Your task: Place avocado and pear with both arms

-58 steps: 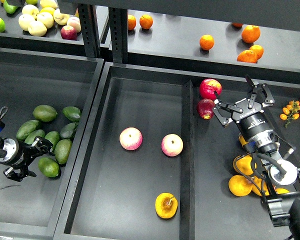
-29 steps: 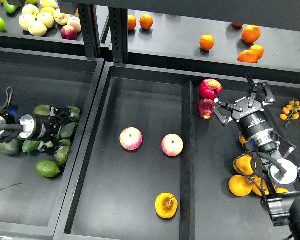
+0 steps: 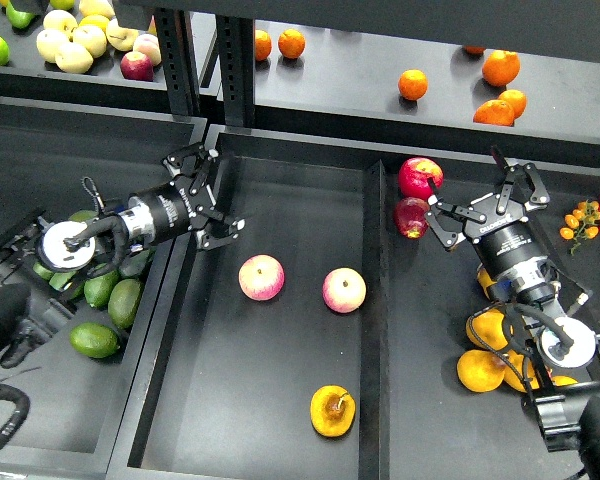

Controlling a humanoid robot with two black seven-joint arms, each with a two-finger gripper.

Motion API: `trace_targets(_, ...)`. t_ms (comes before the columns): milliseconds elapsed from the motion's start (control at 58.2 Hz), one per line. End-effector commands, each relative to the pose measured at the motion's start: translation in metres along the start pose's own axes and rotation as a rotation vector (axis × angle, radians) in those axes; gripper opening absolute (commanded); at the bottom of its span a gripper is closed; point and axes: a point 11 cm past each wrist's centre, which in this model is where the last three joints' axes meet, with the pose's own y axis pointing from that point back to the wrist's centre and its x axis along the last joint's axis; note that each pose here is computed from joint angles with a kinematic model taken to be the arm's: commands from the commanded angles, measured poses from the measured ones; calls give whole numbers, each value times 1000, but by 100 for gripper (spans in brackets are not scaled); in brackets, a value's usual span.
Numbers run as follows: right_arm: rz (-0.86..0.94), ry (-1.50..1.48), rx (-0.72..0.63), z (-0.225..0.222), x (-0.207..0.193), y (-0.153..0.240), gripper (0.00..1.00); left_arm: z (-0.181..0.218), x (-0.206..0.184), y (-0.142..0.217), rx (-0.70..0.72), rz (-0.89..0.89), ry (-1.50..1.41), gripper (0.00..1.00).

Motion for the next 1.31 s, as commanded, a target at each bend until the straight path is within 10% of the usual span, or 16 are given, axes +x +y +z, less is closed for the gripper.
trace_targets(0,-12,12,-48,8,-4,-2,100,-3,1,10,-8,-5,9,99)
trace_targets(241,-45,53,-364,67,-14,-1,100,-8,-7,18,-19,-1,56,99)
trace_targets(722,187,603,-1085,38,49,78,99,-13,-3,24,-16,6,62,99)
trace_targets(1289,103,872,-1345,71,47,85,99,-11,2,31,-33,35,75,99)
